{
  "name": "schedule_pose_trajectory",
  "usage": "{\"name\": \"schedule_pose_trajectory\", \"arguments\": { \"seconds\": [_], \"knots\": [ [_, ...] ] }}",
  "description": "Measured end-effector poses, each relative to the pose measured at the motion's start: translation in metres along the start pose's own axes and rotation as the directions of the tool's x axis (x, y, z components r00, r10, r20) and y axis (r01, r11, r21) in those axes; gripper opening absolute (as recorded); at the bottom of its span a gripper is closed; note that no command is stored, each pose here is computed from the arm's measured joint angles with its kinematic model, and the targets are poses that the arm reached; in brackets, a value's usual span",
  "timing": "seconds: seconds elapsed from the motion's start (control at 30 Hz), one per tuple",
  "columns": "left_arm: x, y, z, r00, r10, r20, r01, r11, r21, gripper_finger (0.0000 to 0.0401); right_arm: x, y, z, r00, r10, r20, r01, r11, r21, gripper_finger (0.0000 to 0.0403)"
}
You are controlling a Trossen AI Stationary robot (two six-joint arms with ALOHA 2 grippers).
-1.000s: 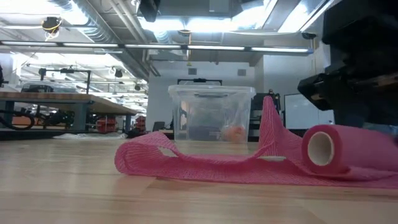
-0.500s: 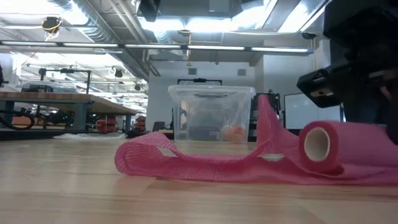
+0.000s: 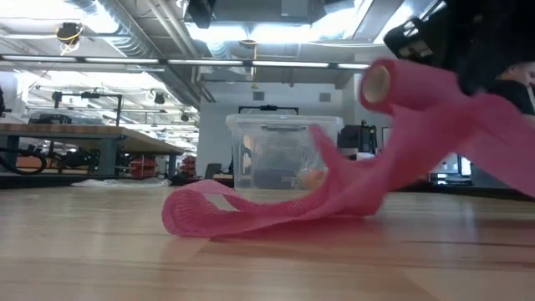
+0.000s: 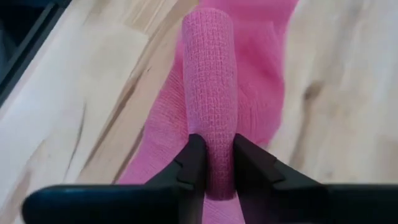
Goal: Roll bandage
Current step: Roll the pink bandage
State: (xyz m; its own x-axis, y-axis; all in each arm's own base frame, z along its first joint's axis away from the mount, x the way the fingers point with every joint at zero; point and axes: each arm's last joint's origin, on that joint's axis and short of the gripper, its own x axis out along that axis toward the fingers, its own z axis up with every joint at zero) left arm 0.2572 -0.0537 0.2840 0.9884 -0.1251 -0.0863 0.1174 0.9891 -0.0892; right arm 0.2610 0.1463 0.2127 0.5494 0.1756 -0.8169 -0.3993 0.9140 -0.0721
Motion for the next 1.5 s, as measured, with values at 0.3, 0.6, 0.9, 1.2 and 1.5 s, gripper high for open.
{"name": "schedule_pose_trajectory", "arguments": {
  "seconds": [0.3, 0.6, 0.9, 1.2, 1.5],
  "knots": [
    [0.015, 0.002, -0.018, 0.996, 0.048, -0.069, -0.048, 0.999, 0.005, 0.0001, -0.001, -0.013, 0.002, 0.98, -0.198, 0.004, 0.198, 0.98, -0.009, 0.007],
    [0.059, 0.0, -0.044, 0.98, 0.061, -0.191, -0.072, 0.996, -0.049, 0.0001, 0.001, -0.047, 0.002, 0.941, -0.339, -0.012, 0.337, 0.931, 0.138, 0.007],
    [0.073, 0.011, -0.059, 0.966, 0.105, -0.238, -0.136, 0.984, -0.117, 0.0057, 0.0, -0.048, 0.002, 0.938, -0.348, -0.011, 0.345, 0.925, 0.157, 0.007],
    [0.084, 0.008, -0.079, 0.958, 0.097, -0.27, -0.124, 0.989, -0.083, 0.0149, 0.001, -0.054, 0.005, 0.926, -0.377, 0.017, 0.368, 0.911, 0.186, 0.007],
    [0.087, 0.012, -0.081, 0.959, 0.108, -0.262, -0.124, 0.991, -0.044, 0.0155, 0.001, -0.058, 0.006, 0.926, -0.375, 0.03, 0.362, 0.91, 0.203, 0.0069]
  ]
}}
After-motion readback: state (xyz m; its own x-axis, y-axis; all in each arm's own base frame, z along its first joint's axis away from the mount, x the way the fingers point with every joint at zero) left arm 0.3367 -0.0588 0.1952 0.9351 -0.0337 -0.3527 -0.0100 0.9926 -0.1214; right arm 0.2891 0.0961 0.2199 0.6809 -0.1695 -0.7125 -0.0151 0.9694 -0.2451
